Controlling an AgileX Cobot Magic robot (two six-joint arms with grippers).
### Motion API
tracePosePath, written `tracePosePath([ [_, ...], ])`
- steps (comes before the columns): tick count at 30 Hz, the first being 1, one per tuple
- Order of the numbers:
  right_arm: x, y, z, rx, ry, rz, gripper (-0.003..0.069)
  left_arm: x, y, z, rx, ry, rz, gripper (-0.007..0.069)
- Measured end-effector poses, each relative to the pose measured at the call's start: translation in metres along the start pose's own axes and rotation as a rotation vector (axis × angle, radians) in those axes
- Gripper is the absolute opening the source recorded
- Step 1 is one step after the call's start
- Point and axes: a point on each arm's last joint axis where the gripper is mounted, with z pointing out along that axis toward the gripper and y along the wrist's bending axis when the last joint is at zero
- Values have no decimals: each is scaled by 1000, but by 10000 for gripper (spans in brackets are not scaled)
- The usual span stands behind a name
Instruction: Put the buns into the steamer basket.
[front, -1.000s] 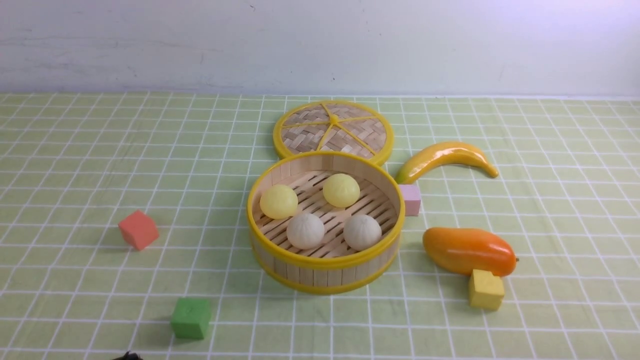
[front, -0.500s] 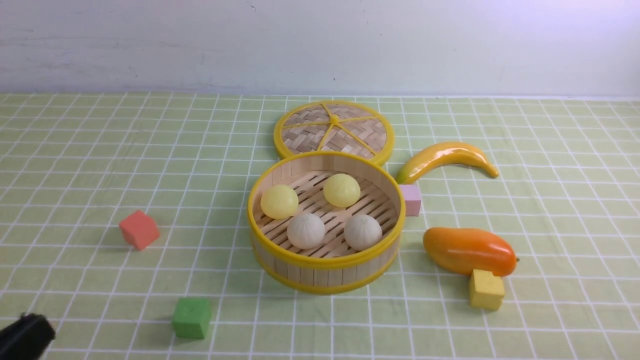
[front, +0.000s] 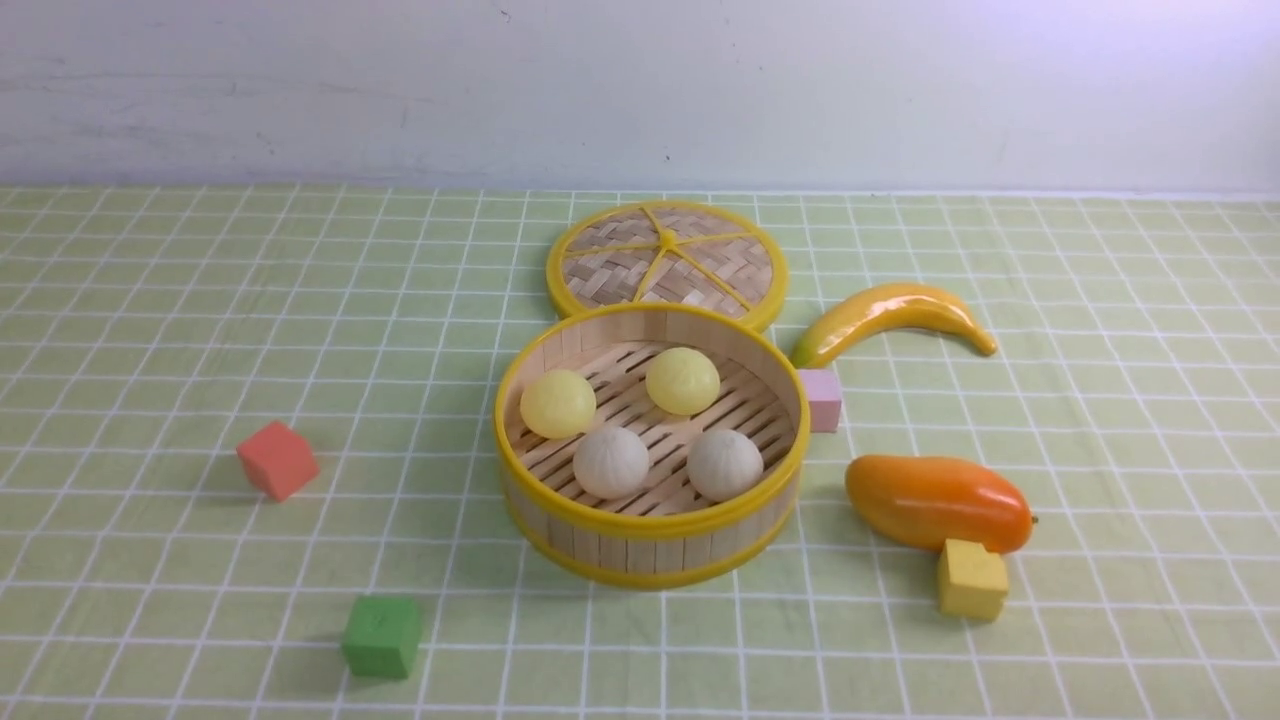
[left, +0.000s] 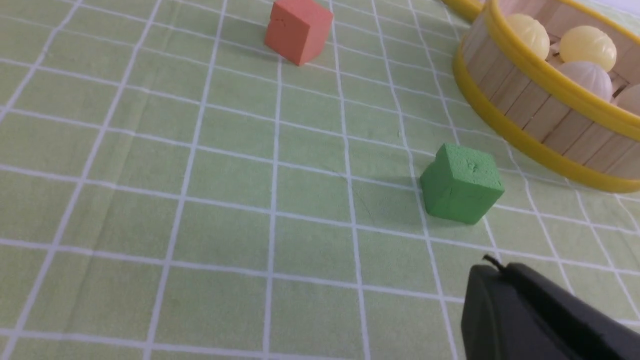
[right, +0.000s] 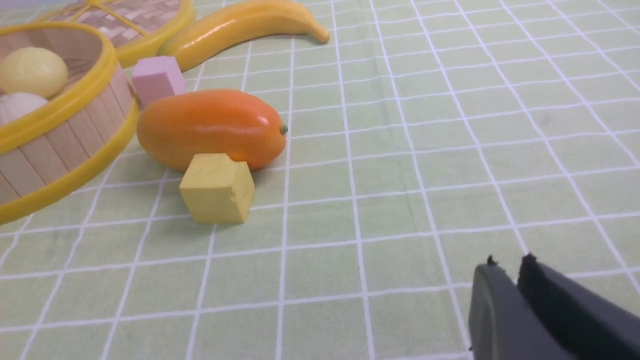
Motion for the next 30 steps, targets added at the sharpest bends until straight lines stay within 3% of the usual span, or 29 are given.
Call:
tracePosePath([
  [7, 0, 0, 0, 0, 0, 0, 80, 0, 1, 0, -10, -4, -5, -13],
  [16, 0, 0, 0, 0, 0, 0, 93, -2, 5, 0, -97, -36, -36, -13],
  [30, 0, 0, 0, 0, 0, 0, 106, -2, 6, 0, -100, -37, -38, -13],
])
